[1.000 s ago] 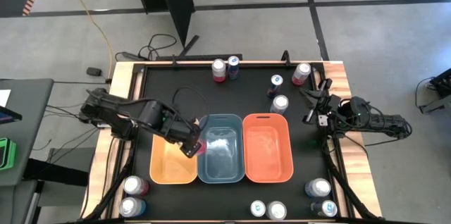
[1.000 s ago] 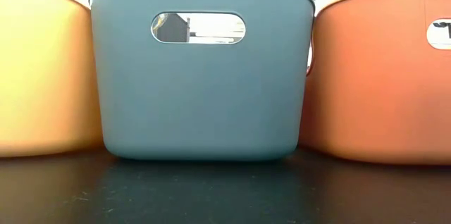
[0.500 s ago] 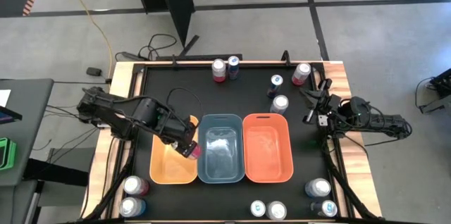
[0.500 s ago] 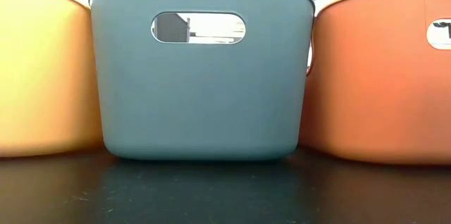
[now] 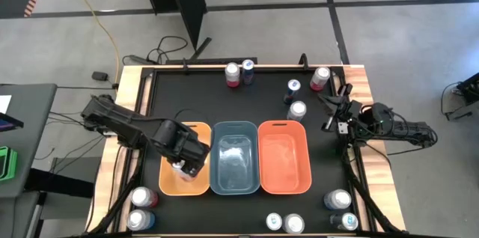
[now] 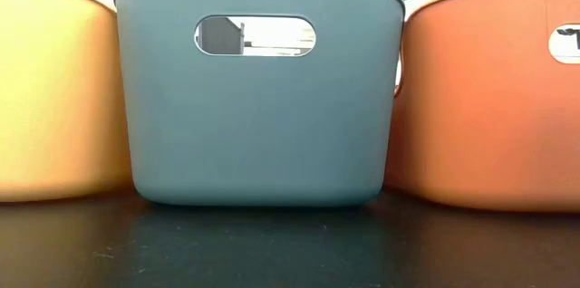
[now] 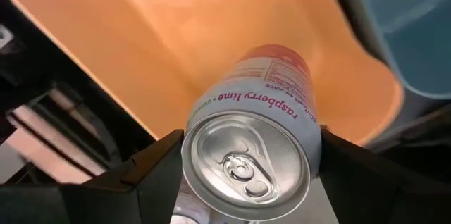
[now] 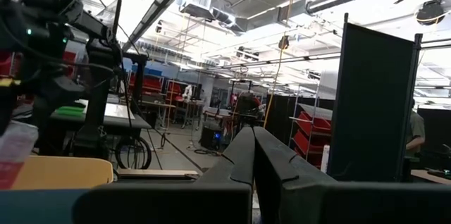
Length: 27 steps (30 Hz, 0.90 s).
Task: Sort soda cans
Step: Put the top left pink-white soda can into the yellow bin
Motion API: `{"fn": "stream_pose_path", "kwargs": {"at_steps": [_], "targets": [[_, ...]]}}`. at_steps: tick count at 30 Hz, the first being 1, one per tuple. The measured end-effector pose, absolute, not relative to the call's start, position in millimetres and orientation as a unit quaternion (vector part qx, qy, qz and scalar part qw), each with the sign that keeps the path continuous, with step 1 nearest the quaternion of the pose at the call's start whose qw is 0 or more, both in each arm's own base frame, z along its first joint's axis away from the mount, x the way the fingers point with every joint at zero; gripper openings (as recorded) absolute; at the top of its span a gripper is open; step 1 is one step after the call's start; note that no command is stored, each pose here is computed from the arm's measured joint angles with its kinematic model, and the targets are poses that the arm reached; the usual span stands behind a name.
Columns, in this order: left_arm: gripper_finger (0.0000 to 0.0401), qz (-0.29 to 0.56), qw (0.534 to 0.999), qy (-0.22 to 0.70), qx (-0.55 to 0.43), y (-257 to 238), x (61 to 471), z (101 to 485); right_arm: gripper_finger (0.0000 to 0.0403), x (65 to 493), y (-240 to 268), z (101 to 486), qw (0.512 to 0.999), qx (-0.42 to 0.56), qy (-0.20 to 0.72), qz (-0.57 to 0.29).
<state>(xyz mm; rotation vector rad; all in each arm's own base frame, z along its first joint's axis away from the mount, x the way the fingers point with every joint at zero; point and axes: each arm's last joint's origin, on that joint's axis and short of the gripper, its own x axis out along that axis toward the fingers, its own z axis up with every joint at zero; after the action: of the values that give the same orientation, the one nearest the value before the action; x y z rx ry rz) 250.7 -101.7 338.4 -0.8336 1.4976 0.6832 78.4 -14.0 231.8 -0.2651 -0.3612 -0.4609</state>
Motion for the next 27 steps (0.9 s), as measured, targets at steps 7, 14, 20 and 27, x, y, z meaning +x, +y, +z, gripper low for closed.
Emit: {"fn": "stream_pose_path", "kwargs": {"at_steps": [7,14,20,27], "targets": [[0.0278,0.336,0.580,0.660,-0.340,-101,247,315,0.0022,78,-14,232,0.949,-0.130,-0.179,-0.227],[0.0278,0.372,0.587,0.650,-0.308,-98,244,300,0.0022,78,-14,232,0.949,-0.130,-0.179,-0.227],[0.0278,0.403,0.601,0.630,-0.283,-92,244,293,0.0022,78,-14,232,0.948,-0.131,-0.179,-0.227],[0.0278,0.420,0.598,0.629,-0.265,-79,246,285,0.0022,78,-14,232,0.948,-0.131,-0.179,-0.227]]}}
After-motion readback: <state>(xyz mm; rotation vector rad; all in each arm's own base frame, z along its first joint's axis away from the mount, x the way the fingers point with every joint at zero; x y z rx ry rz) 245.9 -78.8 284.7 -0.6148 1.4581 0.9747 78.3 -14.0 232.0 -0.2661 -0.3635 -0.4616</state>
